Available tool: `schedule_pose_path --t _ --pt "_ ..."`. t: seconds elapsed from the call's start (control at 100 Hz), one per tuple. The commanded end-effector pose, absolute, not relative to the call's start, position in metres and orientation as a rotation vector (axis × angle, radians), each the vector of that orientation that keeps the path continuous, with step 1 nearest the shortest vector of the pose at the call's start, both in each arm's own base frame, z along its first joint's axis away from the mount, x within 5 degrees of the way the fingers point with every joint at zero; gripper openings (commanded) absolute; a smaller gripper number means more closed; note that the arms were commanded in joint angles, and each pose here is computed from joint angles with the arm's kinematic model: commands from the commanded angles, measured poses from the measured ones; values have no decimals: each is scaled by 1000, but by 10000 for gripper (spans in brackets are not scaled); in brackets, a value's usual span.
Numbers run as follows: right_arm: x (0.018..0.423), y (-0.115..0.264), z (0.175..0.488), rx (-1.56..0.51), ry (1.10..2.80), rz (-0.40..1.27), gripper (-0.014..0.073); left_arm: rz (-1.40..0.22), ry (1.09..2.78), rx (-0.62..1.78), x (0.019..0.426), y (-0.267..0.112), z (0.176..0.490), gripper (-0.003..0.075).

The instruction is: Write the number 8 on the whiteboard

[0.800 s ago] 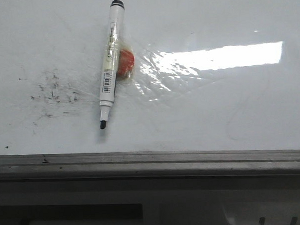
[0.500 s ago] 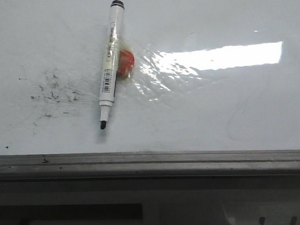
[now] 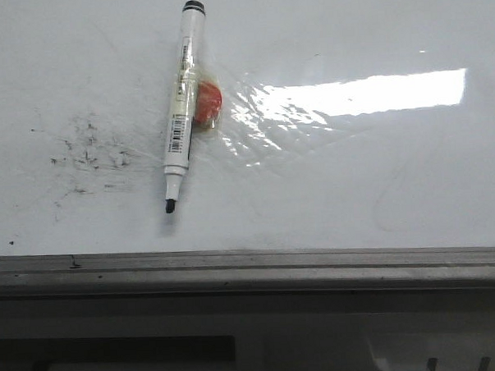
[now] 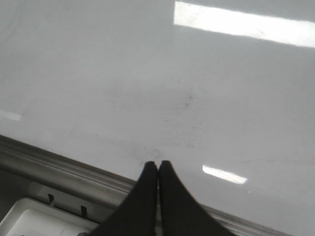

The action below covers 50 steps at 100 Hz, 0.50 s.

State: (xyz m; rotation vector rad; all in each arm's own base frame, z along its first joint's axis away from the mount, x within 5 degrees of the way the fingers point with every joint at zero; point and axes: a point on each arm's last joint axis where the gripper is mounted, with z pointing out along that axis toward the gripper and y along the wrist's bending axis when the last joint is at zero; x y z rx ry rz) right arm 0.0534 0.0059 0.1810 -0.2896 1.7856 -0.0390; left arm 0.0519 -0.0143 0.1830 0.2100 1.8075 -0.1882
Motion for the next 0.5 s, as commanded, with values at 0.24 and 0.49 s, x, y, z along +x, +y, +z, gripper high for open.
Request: schedule_pose_path --t 0.24,0.49 --pt "54 7 195 -273 1585 -42 -43 -234 1751 167 52 -15 179 -20" --pt "53 6 218 0 1363 227 -43 -629 1564 -217 53 -16 198 -20"
